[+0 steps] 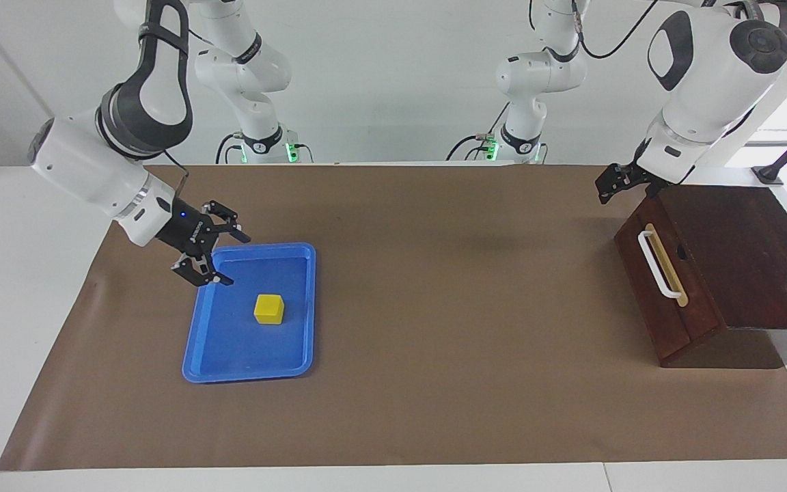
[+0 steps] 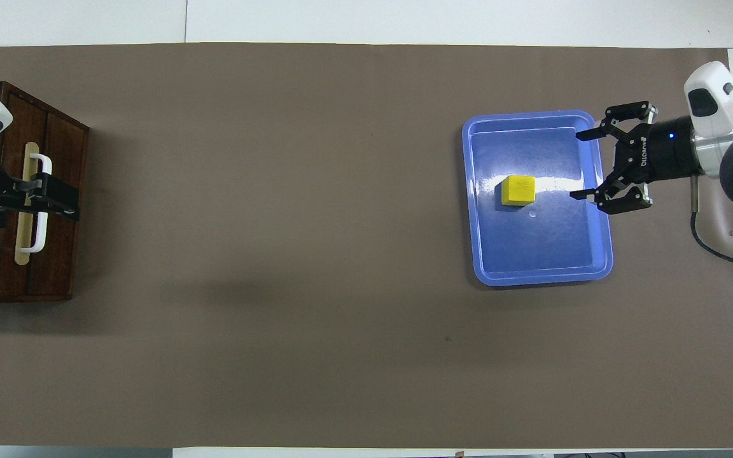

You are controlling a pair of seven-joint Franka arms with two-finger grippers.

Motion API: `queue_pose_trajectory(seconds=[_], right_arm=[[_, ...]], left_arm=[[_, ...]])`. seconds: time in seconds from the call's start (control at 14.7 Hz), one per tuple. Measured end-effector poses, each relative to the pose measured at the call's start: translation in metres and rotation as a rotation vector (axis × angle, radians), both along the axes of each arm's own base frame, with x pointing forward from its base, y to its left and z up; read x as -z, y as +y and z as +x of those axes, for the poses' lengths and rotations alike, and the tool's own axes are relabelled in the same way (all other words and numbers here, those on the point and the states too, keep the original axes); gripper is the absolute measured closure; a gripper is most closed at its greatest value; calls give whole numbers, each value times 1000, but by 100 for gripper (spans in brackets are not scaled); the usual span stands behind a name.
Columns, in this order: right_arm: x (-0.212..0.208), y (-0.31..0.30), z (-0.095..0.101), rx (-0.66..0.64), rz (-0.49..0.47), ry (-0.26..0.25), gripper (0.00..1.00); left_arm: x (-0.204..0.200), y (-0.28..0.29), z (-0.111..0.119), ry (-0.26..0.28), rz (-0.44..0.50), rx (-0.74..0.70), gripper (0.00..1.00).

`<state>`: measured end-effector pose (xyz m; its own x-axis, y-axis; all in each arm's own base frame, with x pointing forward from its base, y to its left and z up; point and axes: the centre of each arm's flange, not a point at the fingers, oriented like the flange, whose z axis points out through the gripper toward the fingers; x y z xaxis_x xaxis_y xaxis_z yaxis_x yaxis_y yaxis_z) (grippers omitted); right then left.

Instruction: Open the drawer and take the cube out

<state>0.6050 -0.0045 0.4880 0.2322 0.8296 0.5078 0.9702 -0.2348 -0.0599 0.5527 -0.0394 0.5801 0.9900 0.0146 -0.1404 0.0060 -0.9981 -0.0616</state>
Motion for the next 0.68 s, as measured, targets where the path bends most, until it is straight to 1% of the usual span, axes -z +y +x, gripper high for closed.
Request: queue_pose_trajectory(seconds=[0.14, 0.34, 0.54, 0.68], right_arm=[[-34, -3, -3, 68, -84, 8, 0], [-76, -5, -21, 202, -147, 41, 0], [-105, -7, -41, 363, -183, 102, 0], [-118, -10, -53, 492, -216, 165, 0]], left_arm=[[-5, 3, -1, -9, -1, 0, 0], [-7, 4, -2, -13, -1, 0, 0], [-7, 4, -2, -14, -1, 0, 0], [-7, 4, -2, -14, -1, 0, 0]])
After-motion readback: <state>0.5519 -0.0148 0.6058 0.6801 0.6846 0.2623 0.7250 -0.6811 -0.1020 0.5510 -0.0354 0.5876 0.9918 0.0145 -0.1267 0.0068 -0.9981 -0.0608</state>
